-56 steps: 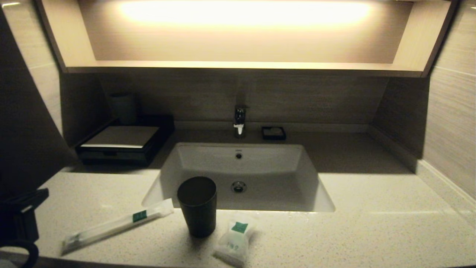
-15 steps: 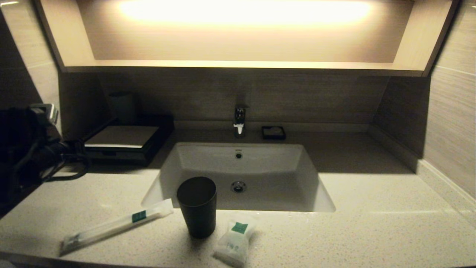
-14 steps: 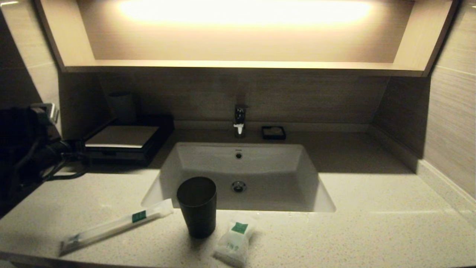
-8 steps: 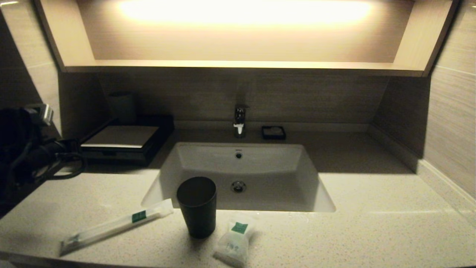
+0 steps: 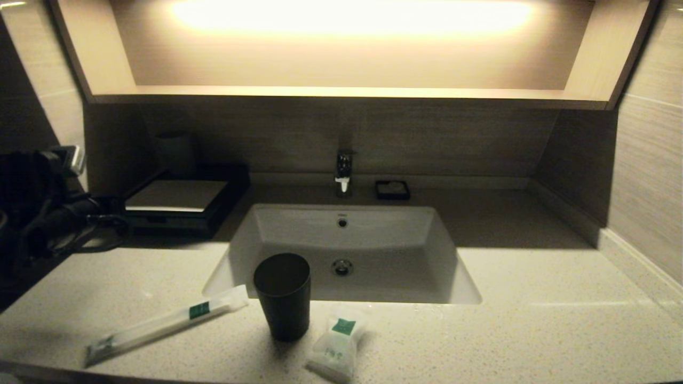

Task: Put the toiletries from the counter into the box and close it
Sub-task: Open the drawer

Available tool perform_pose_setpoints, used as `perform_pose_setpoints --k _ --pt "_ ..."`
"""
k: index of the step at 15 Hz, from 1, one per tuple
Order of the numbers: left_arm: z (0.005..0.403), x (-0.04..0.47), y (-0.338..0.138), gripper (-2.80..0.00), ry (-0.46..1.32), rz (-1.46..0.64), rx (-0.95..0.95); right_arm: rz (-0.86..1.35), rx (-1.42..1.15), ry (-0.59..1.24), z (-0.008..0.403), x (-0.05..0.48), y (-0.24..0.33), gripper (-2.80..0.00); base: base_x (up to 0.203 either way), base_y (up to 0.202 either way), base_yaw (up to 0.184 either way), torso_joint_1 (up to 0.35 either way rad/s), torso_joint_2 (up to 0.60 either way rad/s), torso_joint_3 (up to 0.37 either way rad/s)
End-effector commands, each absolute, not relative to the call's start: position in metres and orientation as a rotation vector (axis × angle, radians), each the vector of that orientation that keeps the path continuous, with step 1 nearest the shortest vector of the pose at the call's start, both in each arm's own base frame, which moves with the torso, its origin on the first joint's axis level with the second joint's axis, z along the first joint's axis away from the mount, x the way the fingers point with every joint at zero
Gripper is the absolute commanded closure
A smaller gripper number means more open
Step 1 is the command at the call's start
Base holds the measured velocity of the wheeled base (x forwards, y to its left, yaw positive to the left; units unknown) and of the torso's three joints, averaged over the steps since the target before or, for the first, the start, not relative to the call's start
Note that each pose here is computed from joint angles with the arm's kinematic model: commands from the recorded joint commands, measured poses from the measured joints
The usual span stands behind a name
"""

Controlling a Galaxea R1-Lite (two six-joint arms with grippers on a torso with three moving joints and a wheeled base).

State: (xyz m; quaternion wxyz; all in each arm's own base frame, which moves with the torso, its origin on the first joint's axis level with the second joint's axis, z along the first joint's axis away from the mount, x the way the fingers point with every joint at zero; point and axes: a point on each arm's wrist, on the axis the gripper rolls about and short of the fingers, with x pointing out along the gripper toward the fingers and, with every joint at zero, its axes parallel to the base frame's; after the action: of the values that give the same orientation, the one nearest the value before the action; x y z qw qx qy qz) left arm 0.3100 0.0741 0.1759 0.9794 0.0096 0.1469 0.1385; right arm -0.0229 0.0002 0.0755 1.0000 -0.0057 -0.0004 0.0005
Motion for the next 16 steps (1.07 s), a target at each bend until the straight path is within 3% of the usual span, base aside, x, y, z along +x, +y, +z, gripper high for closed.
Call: perform_pose_setpoints --k 1,16 --pt "0.173 0.311 0.072 0.0 0.306 0.271 0.02 0.002 -0.012 0.001 0.075 -0.023 0.0 0.0 0.0 0.0 0.0 0.0 0.0 0.0" --pt "0.14 0.331 0.072 0.0 0.394 0.168 -0.003 0.002 -0.012 0.002 0.075 -0.023 0.0 0.0 0.0 0.0 0.0 0.0 0.0 0.0"
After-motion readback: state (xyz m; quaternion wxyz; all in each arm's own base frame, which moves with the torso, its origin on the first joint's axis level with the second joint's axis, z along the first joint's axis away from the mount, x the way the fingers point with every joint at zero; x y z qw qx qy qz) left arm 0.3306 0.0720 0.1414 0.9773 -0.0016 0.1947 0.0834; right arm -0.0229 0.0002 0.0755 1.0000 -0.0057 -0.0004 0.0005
